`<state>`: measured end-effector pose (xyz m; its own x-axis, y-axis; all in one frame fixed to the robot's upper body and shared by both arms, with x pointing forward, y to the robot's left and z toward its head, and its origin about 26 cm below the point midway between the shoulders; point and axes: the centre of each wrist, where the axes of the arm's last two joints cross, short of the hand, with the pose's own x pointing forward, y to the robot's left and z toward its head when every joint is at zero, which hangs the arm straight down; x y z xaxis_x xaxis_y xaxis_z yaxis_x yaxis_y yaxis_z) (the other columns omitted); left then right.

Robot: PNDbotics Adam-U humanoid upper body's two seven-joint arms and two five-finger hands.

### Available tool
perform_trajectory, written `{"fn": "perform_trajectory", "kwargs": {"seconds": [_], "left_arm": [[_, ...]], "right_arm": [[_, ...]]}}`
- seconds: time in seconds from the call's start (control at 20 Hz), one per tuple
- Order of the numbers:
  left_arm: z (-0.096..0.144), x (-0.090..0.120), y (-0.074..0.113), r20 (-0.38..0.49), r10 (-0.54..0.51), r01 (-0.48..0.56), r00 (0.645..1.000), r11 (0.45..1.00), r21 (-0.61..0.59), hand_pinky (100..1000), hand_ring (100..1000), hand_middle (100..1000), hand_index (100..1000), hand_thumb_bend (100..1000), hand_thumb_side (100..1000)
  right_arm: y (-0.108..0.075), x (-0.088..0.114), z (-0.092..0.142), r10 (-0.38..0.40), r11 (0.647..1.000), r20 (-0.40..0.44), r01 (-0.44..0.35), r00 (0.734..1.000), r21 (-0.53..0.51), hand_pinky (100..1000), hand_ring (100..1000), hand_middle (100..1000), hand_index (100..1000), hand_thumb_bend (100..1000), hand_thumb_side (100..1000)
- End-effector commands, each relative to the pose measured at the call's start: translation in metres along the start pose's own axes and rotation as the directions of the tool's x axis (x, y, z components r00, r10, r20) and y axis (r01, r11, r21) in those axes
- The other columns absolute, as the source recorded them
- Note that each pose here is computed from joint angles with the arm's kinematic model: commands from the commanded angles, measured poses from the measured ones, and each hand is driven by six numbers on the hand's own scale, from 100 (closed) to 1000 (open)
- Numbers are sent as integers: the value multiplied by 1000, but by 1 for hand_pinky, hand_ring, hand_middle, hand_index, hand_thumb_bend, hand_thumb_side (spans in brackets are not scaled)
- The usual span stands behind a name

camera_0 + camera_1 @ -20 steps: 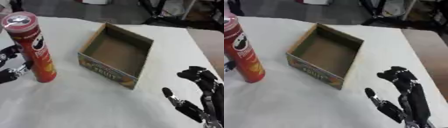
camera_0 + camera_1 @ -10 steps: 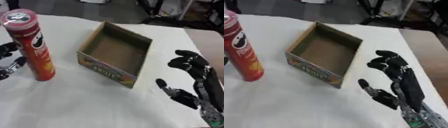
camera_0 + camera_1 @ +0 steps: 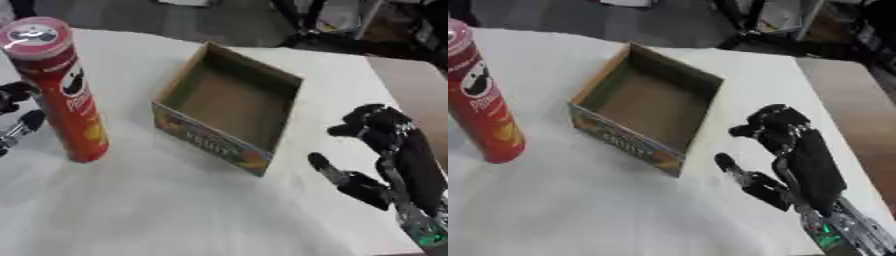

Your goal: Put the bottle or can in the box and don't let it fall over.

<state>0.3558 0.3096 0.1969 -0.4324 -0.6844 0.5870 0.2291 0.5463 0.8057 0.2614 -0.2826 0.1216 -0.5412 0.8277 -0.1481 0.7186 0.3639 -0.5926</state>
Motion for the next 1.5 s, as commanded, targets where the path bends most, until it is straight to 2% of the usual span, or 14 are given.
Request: {"fn": "perform_trajectory", "kwargs": {"seconds": [0.05,0.1,0.4,0.95,1.5], "left_arm": [[3,7,13,24,-32,31,999,999,7,1000,1000,1000,1000,370,711],[3,7,12,27,-34,34,999,999,1,1000,1000,1000,1000,417,663],[2,10,14,44,-60,61,997,998,-2,1000,1000,1000,1000,487,684],[3,10,14,-11,-133,134,991,988,83,1000,1000,1000,998,680,557],[-5,2,11,-68,-94,102,993,985,136,1000,1000,991,992,675,591]], "right_arm": [[-6,-1,-4,66,994,36,-63,997,-88,552,461,355,558,806,210],[-6,-1,-4,73,992,39,-69,997,-107,540,435,332,549,859,254],[-5,2,-1,68,983,36,-61,997,-173,523,401,312,547,849,245],[-4,3,-1,-17,987,-28,12,999,-160,535,408,411,614,809,212],[-9,-4,-1,-47,990,-40,41,998,-132,549,422,447,623,830,229]]}}
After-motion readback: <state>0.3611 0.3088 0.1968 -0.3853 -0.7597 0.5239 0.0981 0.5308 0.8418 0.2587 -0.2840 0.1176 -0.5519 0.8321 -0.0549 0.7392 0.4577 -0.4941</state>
